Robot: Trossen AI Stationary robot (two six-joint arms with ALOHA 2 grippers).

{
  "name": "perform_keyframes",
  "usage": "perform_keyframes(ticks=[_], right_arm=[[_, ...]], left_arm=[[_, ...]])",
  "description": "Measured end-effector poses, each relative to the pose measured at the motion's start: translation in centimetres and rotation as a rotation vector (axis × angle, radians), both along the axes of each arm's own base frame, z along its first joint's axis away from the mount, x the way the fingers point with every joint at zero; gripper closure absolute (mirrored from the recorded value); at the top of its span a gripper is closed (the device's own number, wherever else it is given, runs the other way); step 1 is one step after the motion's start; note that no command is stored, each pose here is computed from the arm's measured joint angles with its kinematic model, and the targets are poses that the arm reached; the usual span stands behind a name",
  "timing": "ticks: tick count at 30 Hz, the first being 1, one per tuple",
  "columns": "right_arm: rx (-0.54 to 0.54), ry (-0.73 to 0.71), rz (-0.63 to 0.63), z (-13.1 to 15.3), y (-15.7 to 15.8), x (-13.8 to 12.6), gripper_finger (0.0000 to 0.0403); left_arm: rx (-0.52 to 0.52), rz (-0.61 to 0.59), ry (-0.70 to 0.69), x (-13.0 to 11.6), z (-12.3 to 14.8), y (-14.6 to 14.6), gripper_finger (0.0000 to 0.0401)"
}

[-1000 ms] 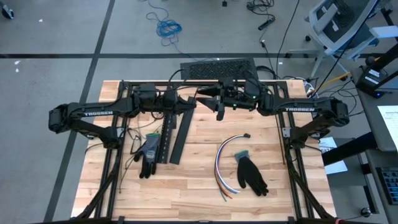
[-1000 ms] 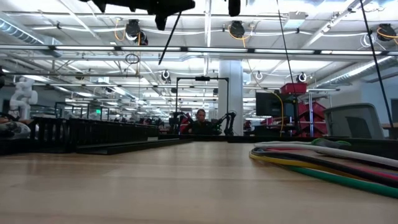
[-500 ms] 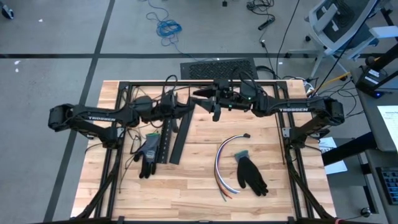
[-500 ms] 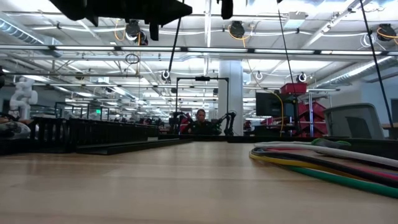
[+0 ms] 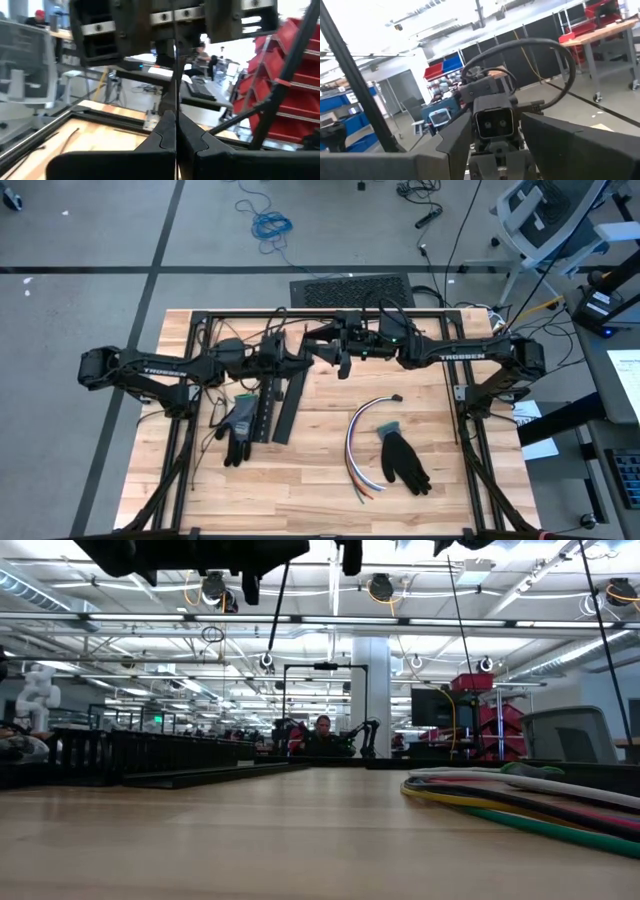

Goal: Ziptie cables
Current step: Wrap the cable wires with the black ziptie

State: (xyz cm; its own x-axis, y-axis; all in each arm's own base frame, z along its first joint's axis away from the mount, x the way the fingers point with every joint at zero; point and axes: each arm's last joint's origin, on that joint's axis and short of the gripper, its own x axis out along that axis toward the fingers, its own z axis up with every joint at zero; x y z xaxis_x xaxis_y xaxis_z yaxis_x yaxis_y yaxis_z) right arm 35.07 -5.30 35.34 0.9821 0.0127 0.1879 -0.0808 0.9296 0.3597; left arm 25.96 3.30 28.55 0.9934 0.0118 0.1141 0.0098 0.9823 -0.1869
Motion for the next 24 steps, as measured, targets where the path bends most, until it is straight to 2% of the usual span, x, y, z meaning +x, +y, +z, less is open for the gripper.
perform_keyframes(ticks=[12,24], right_arm=[[-0.024,-0.046,0.014,0.44,-0.12,-0.13,0.0235],[-0.03,-0.067,0.034,0.66,-0.04,-0.2,0.029]], left_arm=[[-0.001,-0.034,0.022,0.02,-0.21,-0.1,0.0401],[-0.008,0.012,0.043,0.04,-0.42,0.05,0.0401]])
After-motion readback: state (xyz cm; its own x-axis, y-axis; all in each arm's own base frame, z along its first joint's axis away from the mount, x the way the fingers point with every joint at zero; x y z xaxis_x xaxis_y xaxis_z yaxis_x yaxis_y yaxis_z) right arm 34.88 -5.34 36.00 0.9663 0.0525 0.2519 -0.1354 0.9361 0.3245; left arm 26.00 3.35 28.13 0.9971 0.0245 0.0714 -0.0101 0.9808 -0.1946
